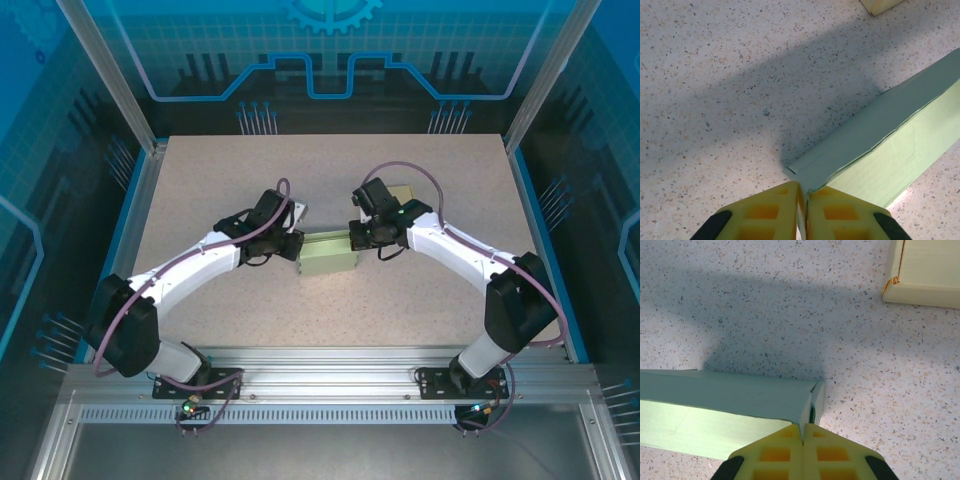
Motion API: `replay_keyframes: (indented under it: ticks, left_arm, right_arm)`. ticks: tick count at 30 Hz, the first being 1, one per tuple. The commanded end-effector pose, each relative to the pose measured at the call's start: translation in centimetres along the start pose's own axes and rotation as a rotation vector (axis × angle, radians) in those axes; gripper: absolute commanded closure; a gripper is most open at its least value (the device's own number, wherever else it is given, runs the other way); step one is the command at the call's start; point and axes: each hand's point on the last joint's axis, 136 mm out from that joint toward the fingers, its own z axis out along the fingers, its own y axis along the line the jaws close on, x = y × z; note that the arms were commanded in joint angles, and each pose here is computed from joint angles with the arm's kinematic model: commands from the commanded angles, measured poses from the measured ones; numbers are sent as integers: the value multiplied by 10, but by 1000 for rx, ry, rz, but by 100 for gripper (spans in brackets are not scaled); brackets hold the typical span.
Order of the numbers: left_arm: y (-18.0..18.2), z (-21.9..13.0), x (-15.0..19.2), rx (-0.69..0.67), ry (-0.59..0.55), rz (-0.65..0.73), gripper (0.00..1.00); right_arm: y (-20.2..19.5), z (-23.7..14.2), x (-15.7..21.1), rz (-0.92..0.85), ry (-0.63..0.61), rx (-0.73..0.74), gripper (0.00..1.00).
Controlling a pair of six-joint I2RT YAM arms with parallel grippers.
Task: Fold the paper box
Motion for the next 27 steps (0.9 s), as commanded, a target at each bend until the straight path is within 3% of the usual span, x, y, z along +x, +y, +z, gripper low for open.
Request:
replay_keyframes:
  ticks: [1,9,16,27]
  left_arm:
    - [-23,-1,-9,133,-26,-83,86]
    - [-22,-1,-8,172,-25,-166,80]
    - [-20,2,-4,201,-25,-221,93]
    - [-13,-4,-4,231,-34,-280,99]
  right_arm:
    - [1,10,15,4,78,-6,100]
    - [3,15,17,-5,88,0,100]
    - [7,17,16,-18,89,11,100]
    - [11,15,18,-58,84,58,100]
